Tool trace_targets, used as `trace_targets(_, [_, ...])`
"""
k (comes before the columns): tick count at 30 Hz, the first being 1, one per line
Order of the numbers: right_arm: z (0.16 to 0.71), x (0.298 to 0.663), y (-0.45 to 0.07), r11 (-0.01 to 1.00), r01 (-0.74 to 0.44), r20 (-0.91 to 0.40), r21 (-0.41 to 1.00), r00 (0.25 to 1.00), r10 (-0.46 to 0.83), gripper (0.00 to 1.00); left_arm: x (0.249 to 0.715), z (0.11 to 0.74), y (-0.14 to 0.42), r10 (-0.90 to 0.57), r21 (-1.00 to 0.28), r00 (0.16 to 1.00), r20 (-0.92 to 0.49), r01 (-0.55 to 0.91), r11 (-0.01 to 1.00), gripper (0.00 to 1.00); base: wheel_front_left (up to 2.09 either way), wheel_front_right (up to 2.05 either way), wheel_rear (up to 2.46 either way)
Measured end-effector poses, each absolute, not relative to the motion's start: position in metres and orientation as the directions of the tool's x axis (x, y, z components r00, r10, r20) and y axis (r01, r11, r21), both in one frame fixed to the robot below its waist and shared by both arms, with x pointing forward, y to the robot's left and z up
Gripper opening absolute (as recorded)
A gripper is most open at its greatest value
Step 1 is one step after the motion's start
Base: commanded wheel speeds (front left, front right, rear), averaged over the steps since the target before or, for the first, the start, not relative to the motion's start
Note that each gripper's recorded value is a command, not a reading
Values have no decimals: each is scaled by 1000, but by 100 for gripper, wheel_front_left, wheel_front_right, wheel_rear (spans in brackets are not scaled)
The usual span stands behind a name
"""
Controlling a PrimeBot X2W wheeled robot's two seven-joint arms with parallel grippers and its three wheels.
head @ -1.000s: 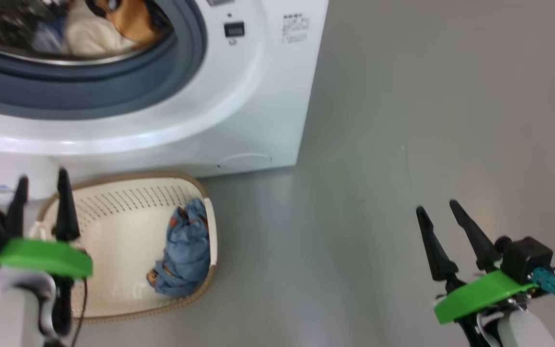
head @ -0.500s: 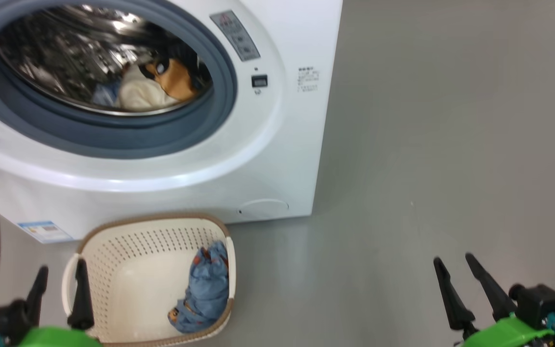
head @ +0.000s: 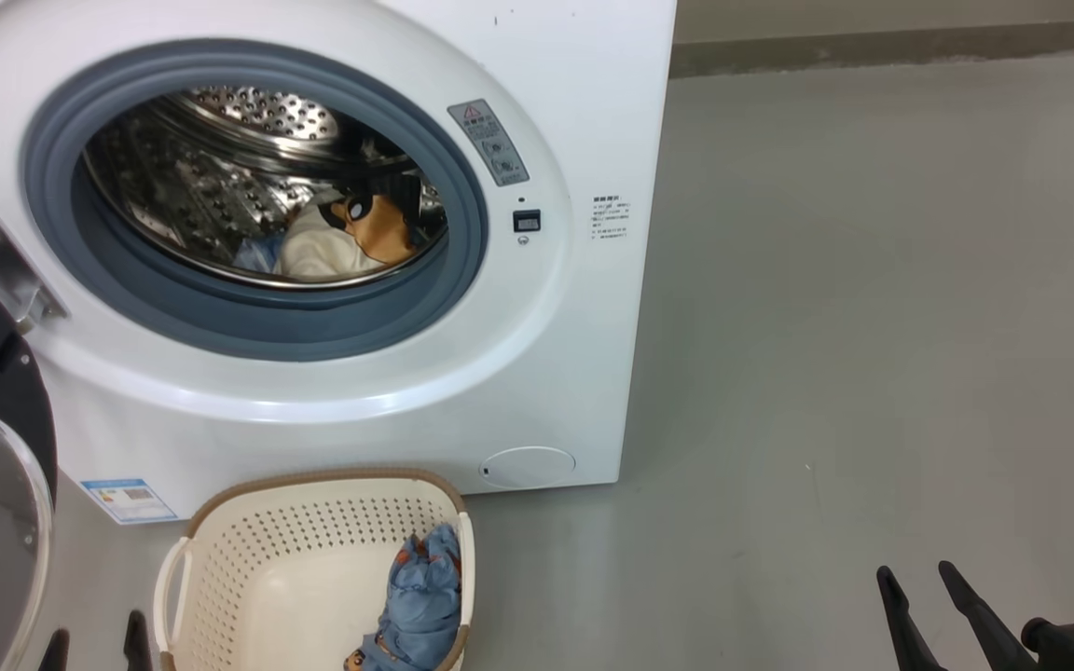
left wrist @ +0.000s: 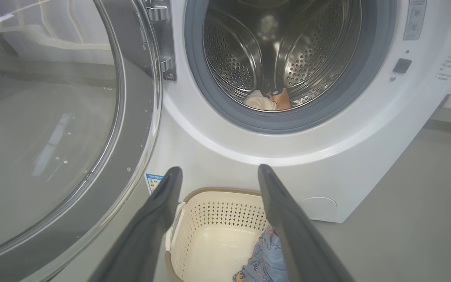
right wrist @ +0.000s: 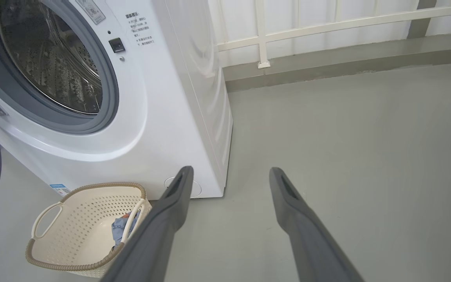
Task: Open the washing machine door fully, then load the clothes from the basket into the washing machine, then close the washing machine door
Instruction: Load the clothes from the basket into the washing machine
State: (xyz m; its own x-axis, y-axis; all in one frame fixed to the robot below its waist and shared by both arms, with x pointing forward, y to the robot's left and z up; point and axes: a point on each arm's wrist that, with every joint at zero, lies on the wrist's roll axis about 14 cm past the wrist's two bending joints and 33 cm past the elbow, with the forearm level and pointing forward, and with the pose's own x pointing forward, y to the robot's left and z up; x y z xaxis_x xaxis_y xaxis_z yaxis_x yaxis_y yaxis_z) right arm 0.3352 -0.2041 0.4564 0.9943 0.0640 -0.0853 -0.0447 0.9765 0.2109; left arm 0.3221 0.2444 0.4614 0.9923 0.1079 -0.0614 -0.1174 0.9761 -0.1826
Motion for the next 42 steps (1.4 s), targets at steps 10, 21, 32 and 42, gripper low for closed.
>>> trace_targets(10, [460, 333, -206, 977, -39, -75, 211, 996, 56, 100, 318, 462, 243, 116, -192, 992, -58, -125, 974, 100, 0, 0, 0])
trace_targets(21, [454, 347, -199, 972, -41, -90, 230, 994, 63, 100, 329, 438, 231, 89, -220, 987, -134, -117, 968, 100, 0, 0, 0])
trace_targets(32, [454, 392, -188, 968, -47, -67, 247, 996, 65, 100, 383, 398, 192, -39, -293, 969, -242, -34, 956, 100, 0, 0, 0])
trace_targets(42, [432, 434, -182, 970, -38, -90, 241, 994, 62, 100, 434, 343, 162, -163, -313, 915, -370, 42, 949, 100, 0, 0, 0])
